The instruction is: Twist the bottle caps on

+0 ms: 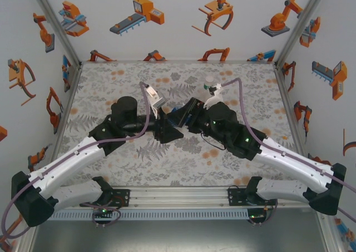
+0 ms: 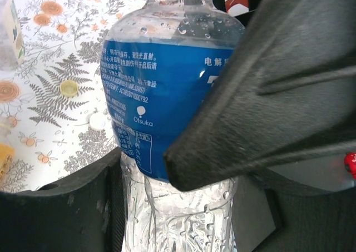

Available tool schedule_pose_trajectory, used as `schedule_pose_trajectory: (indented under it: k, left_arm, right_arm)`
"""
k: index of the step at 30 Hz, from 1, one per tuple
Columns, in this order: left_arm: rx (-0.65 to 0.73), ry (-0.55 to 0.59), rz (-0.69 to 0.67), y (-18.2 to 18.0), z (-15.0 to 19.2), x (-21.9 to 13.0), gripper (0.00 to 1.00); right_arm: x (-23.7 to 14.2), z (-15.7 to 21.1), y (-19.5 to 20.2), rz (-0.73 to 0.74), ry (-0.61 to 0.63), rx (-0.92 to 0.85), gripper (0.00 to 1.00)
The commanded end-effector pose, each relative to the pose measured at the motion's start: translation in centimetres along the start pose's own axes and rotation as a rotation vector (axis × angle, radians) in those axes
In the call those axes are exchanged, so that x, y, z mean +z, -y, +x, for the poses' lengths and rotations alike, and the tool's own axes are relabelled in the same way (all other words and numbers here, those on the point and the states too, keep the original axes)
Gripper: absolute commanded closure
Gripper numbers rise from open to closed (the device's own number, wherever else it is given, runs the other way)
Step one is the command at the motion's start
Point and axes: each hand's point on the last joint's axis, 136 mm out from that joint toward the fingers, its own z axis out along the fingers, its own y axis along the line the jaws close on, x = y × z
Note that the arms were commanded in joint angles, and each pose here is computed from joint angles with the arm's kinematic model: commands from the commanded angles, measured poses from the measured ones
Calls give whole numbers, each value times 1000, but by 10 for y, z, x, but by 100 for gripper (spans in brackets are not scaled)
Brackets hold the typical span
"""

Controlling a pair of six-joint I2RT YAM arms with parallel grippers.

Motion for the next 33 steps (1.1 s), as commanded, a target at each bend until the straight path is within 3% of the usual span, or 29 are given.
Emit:
schedule_pose_trajectory:
  k: [1,12,24,33]
  left_arm:
    - [20,43,93,19,-17,1,57]
    - [-14,-22,80,14,-10,-3,35]
    - [-70,-69,112,13,-2,-9,37]
    - [-77,-82,132,15,-5,-5,38]
  right_arm:
    - [-7,-12,-20,-72,23,35,40]
    - [-12,-16,-21,-73,16,-29,60]
    - [-16,-20,-35,-142,33,-73,68]
    - [-8,-11,-43,-174,-20,-71,71]
